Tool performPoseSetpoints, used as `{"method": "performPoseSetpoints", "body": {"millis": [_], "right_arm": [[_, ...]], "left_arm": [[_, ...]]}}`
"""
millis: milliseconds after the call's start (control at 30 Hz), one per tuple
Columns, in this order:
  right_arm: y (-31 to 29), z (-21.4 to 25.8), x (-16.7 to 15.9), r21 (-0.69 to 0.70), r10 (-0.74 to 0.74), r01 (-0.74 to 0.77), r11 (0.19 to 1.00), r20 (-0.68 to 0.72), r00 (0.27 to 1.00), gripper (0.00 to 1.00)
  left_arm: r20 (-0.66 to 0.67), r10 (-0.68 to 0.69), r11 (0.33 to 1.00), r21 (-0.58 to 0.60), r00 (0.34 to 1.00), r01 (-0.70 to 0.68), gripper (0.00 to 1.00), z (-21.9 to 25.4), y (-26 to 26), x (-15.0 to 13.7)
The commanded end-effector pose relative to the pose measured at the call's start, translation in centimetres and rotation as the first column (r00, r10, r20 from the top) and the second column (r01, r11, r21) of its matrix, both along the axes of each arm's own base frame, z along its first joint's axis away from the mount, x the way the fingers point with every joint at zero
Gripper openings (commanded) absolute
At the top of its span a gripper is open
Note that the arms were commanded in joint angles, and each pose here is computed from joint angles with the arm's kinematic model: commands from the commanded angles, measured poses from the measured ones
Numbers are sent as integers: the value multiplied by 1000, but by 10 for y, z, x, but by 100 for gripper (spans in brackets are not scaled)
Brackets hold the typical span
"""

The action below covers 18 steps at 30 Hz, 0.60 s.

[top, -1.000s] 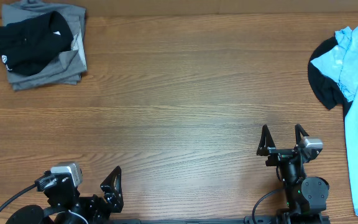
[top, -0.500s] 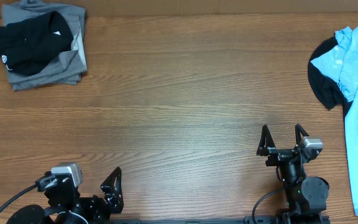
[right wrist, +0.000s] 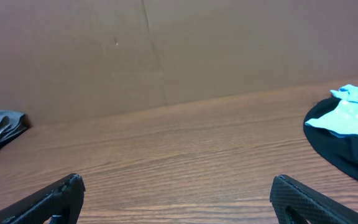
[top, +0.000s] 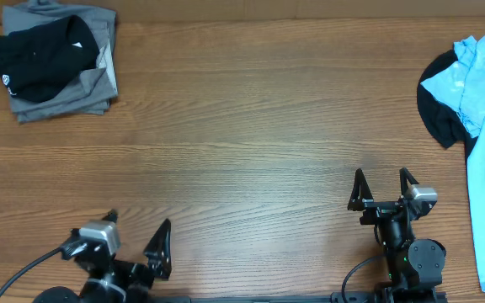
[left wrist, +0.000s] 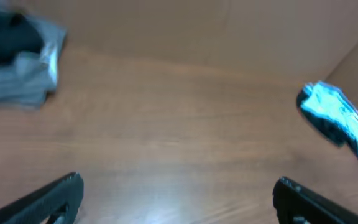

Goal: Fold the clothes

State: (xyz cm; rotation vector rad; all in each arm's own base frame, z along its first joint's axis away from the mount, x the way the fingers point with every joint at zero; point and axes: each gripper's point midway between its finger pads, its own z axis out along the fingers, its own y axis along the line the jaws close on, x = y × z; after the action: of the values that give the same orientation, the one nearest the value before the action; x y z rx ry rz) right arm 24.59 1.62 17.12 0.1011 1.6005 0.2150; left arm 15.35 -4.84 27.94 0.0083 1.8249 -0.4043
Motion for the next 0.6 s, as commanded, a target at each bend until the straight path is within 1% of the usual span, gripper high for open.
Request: {"method": "performPoseSetpoints", "body": {"millis": [0, 33, 233, 433, 567], "right_arm": [[-3, -2, 0, -4, -17, 17, 1000, 5, 1000, 100], [-3, -2, 0, -4, -17, 17, 1000, 5, 1000, 100], [-3, -2, 0, -4, -17, 17, 1000, 5, 1000, 100], [-3, -2, 0, -4, -17, 17, 1000, 5, 1000, 100], [-3, -2, 0, -4, -17, 17, 1000, 5, 1000, 100]], "left_arm": [[63, 16, 1000, -10, 998, -15, 100, -25, 4, 19], [92, 22, 1000, -15, 995, -21, 100, -29, 5, 26], [137, 128, 992, -28, 982, -125, 100, -57, 23, 60], [197, 241, 970, -27, 950, -240, 100, -65, 43, 76], [246, 282, 959, -40, 927, -281, 100, -65, 50, 81]]}}
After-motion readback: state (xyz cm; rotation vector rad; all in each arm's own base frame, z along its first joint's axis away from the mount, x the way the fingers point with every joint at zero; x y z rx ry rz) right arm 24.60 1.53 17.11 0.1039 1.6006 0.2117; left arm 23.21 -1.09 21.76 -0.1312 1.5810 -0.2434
